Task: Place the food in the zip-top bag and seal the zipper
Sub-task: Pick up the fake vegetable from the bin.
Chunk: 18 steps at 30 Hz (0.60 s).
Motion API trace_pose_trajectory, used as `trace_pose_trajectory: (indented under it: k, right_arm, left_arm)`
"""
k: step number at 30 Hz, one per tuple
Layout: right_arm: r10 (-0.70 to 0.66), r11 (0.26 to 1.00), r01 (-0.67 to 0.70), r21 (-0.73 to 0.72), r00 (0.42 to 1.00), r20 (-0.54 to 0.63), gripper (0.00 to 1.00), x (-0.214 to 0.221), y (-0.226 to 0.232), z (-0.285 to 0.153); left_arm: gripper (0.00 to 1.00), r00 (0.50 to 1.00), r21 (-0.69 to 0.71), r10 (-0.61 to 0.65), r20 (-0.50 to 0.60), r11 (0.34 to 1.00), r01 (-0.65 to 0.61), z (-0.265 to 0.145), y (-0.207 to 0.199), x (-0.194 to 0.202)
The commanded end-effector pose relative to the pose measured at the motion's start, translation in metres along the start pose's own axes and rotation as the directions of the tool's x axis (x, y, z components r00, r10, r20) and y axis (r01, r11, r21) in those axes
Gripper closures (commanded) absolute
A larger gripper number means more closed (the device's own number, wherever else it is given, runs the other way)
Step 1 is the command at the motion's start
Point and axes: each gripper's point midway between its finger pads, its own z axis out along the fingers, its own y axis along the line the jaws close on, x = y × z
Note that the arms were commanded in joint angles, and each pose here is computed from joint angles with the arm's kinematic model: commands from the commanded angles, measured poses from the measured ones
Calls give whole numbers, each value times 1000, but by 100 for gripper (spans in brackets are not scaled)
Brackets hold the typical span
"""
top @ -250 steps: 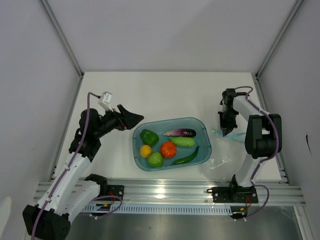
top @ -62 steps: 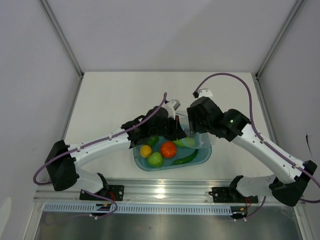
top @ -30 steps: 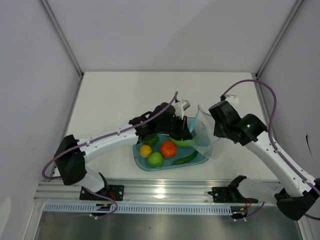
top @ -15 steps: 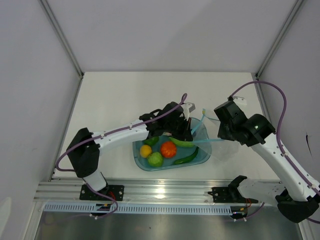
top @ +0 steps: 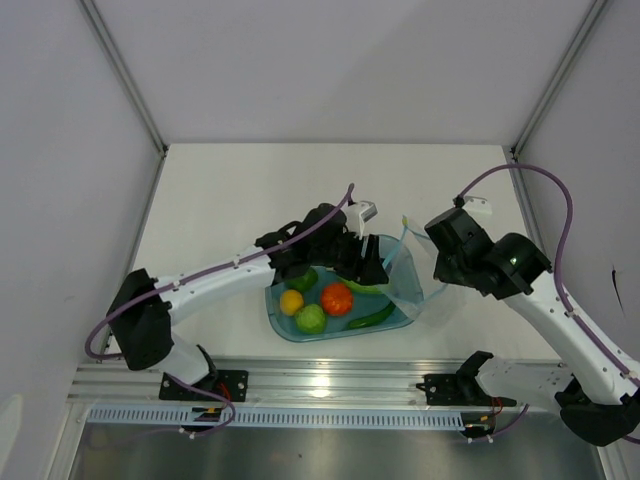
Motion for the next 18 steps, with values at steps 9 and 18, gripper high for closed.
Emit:
trace_pose_trajectory:
  k: [9,18]
  right_arm:
    - [-18,985,20,169,1000,-14,100,21,-36,13]
    - [-64,992,62,111,998,9,100,12,-26,12]
  left_arm:
    - [30,974,-83,87,209,994,-70,-74,4,-15]
    - [19,967,-264,31,254,964,39,-109,61,-7]
